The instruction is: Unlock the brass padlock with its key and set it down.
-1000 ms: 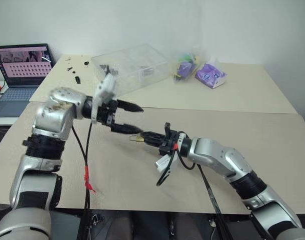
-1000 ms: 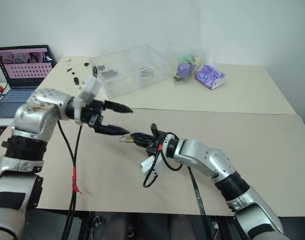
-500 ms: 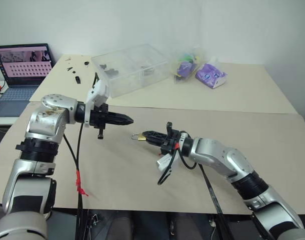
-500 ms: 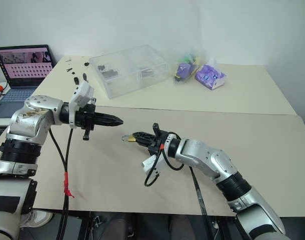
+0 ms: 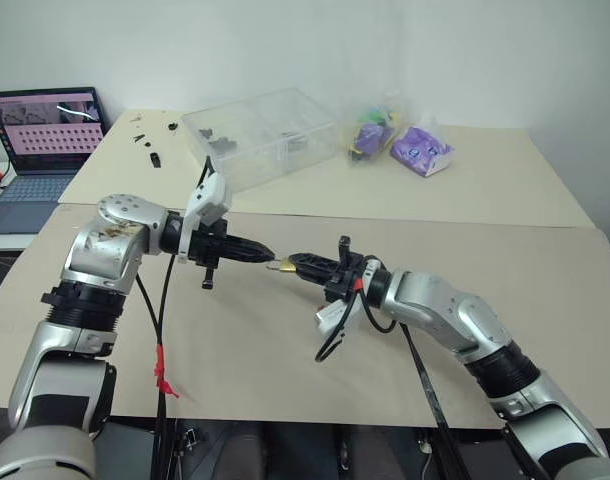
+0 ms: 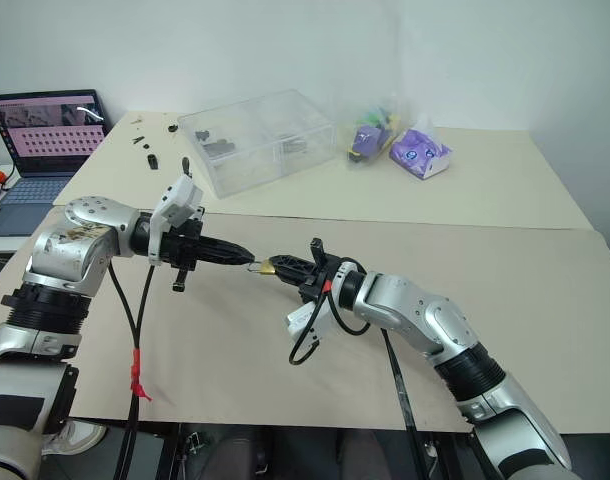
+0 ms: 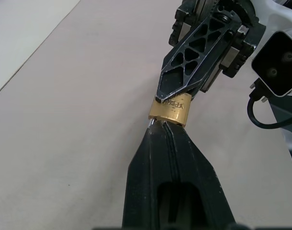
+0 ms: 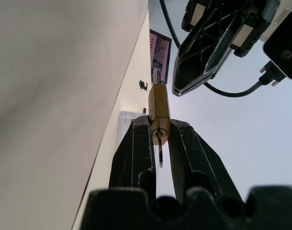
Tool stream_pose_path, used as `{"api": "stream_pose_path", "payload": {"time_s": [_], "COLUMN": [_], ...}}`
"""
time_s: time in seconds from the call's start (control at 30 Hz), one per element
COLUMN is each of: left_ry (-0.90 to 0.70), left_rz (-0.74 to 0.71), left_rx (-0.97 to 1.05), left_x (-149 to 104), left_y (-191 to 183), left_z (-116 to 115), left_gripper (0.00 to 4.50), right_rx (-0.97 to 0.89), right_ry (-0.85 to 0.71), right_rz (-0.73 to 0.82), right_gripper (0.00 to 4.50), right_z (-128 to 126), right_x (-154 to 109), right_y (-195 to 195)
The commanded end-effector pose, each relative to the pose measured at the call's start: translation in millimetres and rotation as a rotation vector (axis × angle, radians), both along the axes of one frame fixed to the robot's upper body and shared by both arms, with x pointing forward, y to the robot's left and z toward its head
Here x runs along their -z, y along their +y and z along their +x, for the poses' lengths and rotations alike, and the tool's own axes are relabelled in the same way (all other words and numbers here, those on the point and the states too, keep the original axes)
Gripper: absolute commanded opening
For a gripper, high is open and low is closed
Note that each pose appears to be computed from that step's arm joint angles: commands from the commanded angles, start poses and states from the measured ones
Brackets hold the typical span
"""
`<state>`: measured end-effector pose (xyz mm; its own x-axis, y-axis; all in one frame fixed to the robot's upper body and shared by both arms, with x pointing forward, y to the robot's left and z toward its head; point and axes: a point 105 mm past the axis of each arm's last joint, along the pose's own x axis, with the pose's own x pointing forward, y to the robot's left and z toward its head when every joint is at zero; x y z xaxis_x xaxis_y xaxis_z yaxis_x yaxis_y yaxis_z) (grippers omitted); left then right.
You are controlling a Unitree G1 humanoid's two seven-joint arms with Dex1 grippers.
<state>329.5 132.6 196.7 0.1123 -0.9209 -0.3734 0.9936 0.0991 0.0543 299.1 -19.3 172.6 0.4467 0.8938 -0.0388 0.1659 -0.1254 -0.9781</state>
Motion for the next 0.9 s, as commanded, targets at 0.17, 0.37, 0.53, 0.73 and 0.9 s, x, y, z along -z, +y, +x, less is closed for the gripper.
{"api": "stream_pose_path", "payload": {"time_s": [0.17,0.37,0.53,0.73,0.9], "left_ry": [-0.049,-0.061,-0.068,-0.077,-0.085], "left_rz": [-0.008,-0.013,-0.014,-0.015,-0.017], "left_rx": [0.023,0.015,0.012,0.010,0.006], "left_x": [-9.9,-10.7,-11.2,-12.9,-13.7], "left_y": [-3.6,-4.5,-5.0,-4.2,-4.6], "left_z": [-0.8,1.4,2.4,3.2,4.7], "left_gripper": [0.00,0.00,0.00,0.00,0.00], "right_rx": [-0.001,0.020,0.045,0.029,0.001], "right_ry": [-0.044,-0.040,-0.037,-0.047,-0.032], "right_rz": [0.055,0.088,0.107,0.121,0.120], "right_gripper": [0.07,0.07,0.07,0.07,0.07], "right_z": [-2.7,2.6,8.8,3.8,-5.2], "right_x": [-21.6,-31.7,-38.1,-44.6,-42.8], "right_y": [-1.7,-1.5,-3.1,-1.1,1.5]}}
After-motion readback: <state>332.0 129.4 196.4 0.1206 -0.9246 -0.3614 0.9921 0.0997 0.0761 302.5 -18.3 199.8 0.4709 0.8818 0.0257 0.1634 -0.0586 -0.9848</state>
